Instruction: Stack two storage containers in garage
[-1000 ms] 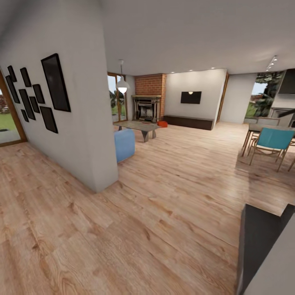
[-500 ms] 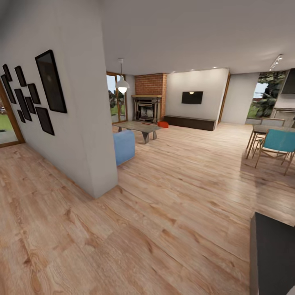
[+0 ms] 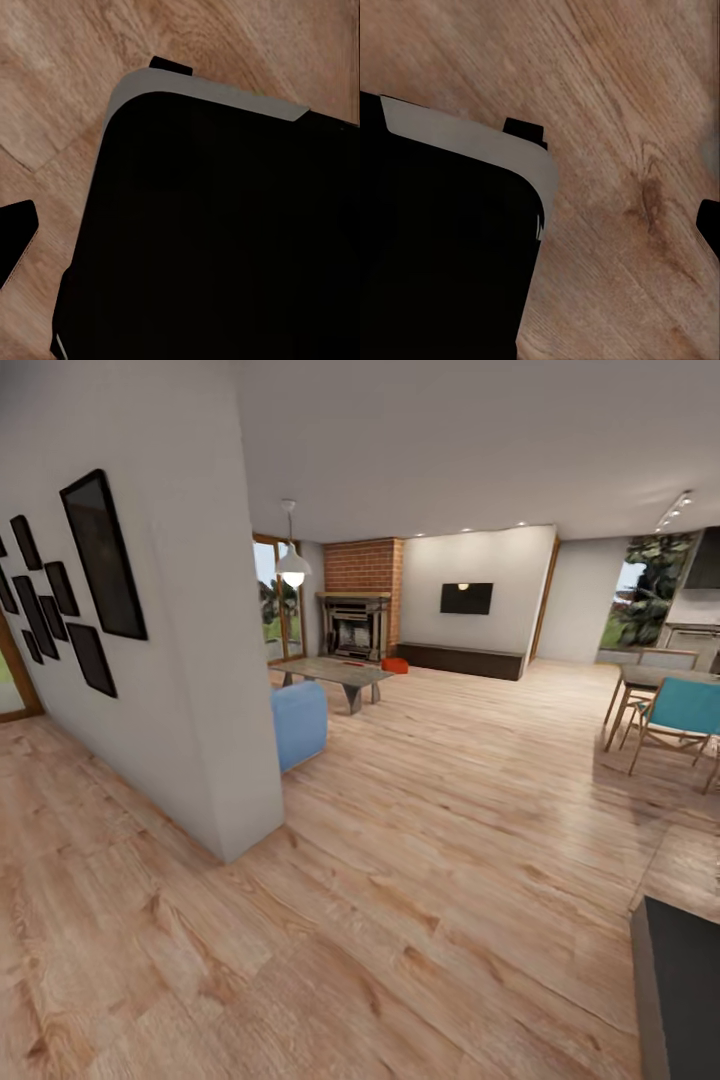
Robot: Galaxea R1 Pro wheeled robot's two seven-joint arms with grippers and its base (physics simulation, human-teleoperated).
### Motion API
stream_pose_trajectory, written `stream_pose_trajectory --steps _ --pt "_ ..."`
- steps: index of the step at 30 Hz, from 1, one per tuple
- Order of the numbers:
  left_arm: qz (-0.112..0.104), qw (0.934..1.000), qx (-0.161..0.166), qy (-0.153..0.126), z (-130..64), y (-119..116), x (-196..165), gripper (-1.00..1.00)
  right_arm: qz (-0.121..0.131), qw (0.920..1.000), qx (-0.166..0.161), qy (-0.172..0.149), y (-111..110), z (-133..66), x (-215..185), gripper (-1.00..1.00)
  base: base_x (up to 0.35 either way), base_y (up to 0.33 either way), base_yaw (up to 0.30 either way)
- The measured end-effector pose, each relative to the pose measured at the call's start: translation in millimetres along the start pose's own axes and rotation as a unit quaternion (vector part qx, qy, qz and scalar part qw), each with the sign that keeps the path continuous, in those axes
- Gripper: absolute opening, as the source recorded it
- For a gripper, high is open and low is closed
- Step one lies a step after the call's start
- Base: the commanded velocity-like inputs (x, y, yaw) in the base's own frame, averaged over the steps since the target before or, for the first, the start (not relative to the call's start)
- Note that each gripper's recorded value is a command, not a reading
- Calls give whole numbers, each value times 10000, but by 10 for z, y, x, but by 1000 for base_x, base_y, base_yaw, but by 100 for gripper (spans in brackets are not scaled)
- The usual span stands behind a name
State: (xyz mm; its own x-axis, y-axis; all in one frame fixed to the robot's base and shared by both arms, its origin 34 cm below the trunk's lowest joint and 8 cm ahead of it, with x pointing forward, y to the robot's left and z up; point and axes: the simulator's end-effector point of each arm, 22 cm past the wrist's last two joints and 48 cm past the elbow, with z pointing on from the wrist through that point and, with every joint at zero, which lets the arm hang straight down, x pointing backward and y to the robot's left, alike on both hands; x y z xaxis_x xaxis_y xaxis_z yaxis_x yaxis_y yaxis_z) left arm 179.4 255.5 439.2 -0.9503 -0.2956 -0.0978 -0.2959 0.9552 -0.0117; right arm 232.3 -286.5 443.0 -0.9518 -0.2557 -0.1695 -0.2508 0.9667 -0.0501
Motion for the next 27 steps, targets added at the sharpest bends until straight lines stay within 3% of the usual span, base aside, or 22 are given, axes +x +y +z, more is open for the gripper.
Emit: stream_pose_trajectory --steps 10,27 --pt "5 10000 0 9 0 -1 3 100 0 10000 1 4 -2 0 2 100 324 1 -222" --pt "4 10000 -2 12 0 1 7 100 -16 10000 -6 14 1 0 6 100 324 0 -13"
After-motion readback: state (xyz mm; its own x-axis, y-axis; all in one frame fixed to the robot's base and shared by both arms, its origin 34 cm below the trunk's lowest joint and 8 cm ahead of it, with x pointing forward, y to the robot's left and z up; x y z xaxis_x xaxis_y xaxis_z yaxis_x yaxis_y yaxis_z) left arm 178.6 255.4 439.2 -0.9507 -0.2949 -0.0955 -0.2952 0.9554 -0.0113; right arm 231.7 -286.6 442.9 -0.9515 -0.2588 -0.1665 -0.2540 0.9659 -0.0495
